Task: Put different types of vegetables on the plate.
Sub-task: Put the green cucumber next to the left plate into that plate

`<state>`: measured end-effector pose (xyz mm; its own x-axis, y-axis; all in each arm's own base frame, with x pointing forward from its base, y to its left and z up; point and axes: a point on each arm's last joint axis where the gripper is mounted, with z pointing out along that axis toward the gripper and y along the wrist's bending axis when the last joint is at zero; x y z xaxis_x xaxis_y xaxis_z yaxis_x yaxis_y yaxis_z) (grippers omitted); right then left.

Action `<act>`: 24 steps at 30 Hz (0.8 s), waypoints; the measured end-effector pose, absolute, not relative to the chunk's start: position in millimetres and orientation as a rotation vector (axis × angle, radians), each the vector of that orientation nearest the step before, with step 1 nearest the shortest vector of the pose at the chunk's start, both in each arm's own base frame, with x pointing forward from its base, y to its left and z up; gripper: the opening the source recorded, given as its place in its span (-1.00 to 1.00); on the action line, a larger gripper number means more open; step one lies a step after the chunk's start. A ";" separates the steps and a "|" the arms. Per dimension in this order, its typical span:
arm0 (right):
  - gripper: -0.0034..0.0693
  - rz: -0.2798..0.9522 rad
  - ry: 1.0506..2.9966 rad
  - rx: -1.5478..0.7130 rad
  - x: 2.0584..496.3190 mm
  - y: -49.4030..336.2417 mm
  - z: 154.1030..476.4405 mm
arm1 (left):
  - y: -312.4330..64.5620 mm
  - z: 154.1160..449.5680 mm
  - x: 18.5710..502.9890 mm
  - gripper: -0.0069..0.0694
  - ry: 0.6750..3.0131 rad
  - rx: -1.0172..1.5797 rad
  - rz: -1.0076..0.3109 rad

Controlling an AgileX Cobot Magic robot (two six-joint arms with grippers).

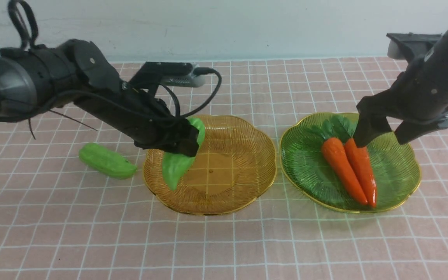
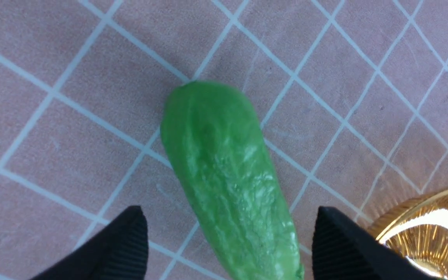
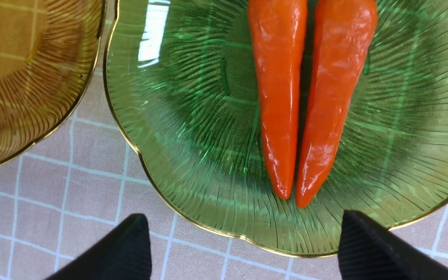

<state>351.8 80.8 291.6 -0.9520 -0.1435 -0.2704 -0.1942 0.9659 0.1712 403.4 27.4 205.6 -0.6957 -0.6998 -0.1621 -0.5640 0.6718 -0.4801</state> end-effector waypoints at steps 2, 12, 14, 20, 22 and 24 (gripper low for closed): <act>0.71 0.284 2.856 -0.263 351.8 80.8 291.6 | 22.5 193.7 407.9 0.53 2.557 -1.040 -0.610; 0.71 0.285 2.844 -0.330 351.8 81.4 291.7 | 13.1 152.3 419.5 0.35 2.585 -1.152 -0.698; 0.71 0.284 2.843 -0.335 351.8 81.4 291.7 | 12.4 152.3 418.7 0.20 2.604 -1.121 -0.700; 0.71 0.284 2.843 -0.338 351.8 81.4 291.7 | 8.5 167.6 414.6 -0.02 2.702 -0.886 -0.714; 0.71 0.284 2.843 -0.338 351.8 81.4 291.7 | 4.4 195.2 416.3 -0.03 2.712 -0.697 -0.724; 0.71 0.284 2.843 -0.338 351.8 81.4 291.7 | -2.8 219.9 416.5 -0.03 2.734 -0.506 -0.718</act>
<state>351.8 81.4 291.7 -0.9382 -0.2021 -0.2811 -0.2537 0.9538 0.1607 416.5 -2.8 219.9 -0.9027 -0.3962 -0.1679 -0.2626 0.8163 -0.5145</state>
